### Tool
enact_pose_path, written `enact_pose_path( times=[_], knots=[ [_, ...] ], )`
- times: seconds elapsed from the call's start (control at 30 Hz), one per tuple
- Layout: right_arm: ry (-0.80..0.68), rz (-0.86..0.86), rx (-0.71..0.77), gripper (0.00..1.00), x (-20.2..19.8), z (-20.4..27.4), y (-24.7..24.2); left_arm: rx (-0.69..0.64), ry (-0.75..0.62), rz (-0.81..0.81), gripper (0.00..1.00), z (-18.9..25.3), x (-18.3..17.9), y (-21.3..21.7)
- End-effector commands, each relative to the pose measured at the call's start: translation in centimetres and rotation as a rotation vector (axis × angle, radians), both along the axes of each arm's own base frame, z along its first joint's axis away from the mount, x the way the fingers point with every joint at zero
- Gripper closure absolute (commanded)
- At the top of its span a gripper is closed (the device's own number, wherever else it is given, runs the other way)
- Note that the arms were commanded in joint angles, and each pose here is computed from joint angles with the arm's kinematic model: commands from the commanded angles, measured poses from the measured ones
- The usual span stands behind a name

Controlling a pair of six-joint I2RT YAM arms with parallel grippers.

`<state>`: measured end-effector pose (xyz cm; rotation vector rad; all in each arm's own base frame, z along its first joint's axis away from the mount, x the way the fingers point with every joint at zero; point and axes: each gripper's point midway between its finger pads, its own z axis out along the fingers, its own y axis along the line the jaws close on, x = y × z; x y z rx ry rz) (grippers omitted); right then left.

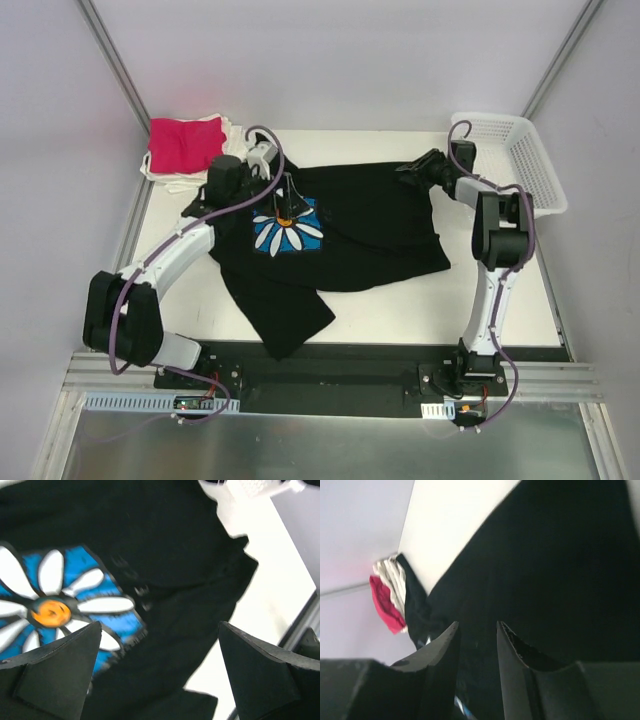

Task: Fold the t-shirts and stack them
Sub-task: Flatten out the tshirt

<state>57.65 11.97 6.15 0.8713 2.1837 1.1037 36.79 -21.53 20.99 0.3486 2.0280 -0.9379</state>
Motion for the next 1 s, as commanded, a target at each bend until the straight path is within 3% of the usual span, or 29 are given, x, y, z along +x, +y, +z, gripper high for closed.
enact_pose_path(
  times=[0.0, 0.27, 0.4, 0.53, 0.7, 0.83, 0.97],
  knots=[
    [-0.257, 0.086, -0.071, 0.6, -3.2, 9.8, 1.2, -0.033, 0.04, 0.039, 0.01, -0.1, -4.0, -0.8],
    [-0.247, 0.147, -0.096, 0.56, -9.7, 8.8, 1.5, 0.03, 0.135, -0.045, 0.01, -4.0, -12.2, -1.9],
    [-0.233, 0.165, -0.034, 0.56, -10.9, 7.9, 2.4, 0.134, 0.284, -0.103, 0.01, -7.9, -16.6, -1.8],
    [-0.213, 0.162, -0.022, 0.56, -10.6, 6.9, 2.6, 0.194, 0.376, -0.106, 0.01, -10.8, -19.3, -1.1],
    [-0.192, 0.153, -0.031, 0.56, -10.1, 5.6, 2.4, 0.172, 0.4, -0.106, 0.01, -11.1, -21.3, -1.1],
    [-0.236, 0.173, -0.073, 0.55, -7.0, 5.9, 1.7, 0.146, 0.4, -0.118, 0.01, -10.5, -22.9, -1.1],
    [-0.18, 0.151, -0.001, 0.57, -4.9, 4.0, -0.1, 0.17, 0.41, -0.12, 0.01, -10.6, -24.0, -0.7]
  ],
)
